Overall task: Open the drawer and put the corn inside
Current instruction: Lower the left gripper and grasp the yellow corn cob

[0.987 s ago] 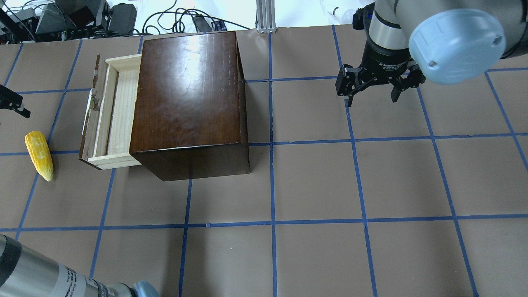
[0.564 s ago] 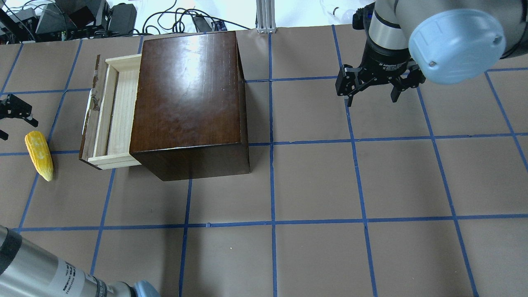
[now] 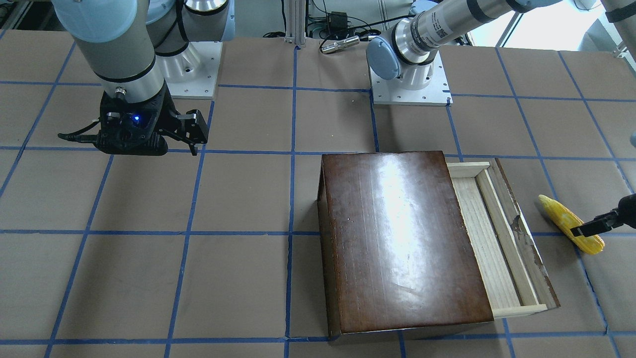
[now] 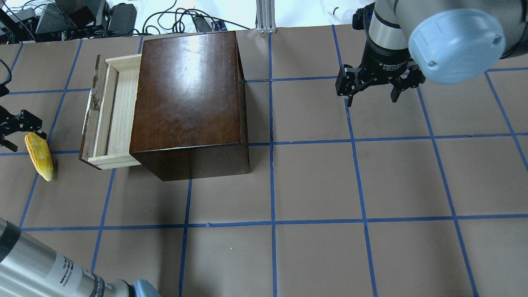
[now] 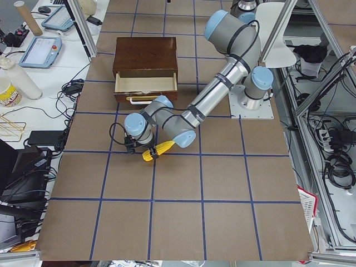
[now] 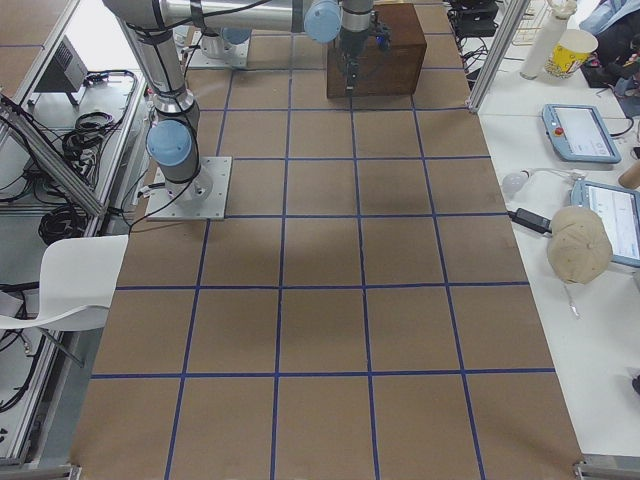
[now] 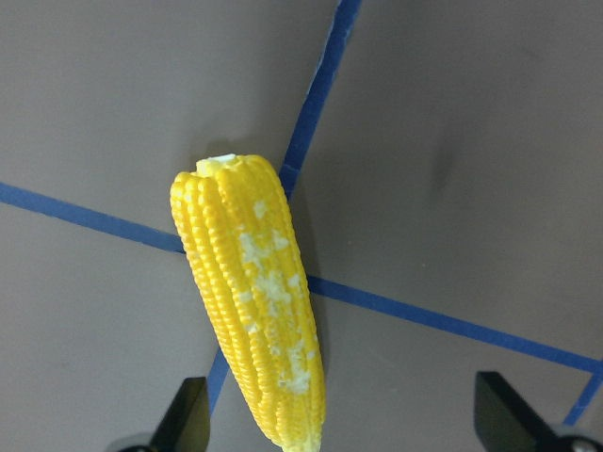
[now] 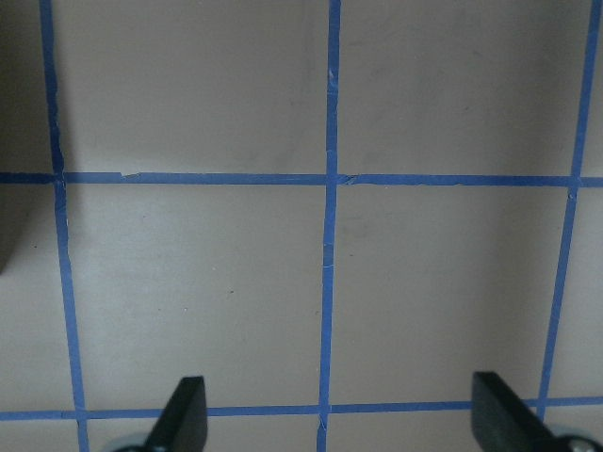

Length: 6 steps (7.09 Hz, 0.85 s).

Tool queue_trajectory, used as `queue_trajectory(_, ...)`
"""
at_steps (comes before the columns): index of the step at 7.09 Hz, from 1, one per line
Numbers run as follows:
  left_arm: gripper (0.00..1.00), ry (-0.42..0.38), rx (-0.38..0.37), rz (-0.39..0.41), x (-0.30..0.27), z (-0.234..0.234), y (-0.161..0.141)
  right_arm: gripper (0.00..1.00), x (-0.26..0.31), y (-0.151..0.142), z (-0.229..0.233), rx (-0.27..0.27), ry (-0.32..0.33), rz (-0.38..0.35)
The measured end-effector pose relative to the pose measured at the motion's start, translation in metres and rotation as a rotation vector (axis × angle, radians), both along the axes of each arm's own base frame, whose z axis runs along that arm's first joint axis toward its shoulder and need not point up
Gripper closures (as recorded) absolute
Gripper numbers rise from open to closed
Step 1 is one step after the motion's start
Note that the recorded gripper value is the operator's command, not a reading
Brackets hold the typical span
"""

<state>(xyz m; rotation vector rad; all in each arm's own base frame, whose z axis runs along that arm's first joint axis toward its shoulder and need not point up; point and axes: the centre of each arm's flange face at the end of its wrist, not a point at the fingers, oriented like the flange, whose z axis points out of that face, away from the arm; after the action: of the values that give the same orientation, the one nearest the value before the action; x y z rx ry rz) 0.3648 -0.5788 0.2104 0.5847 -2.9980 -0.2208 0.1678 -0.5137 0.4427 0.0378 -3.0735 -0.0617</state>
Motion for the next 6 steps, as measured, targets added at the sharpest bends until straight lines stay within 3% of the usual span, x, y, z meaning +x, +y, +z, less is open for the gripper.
queue_trajectory(2,0.0,-0.006,0.001,0.015,0.0,-0.019,0.006,0.0,0.0,0.0,0.0,0.0,0.0,0.0)
queue_trajectory(3,0.25,-0.004,0.005,0.022,-0.001,-0.025,0.006,0.0,0.0,0.0,0.0,0.0,0.0,0.0)
queue_trajectory(4,0.6,-0.003,0.005,0.027,0.0,-0.027,0.006,0.0,0.0,0.0,0.0,-0.001,0.0,0.0)
queue_trajectory(6,0.96,-0.004,0.004,0.036,0.0,-0.028,0.006,0.0,0.0,0.0,0.0,-0.001,0.0,0.0)
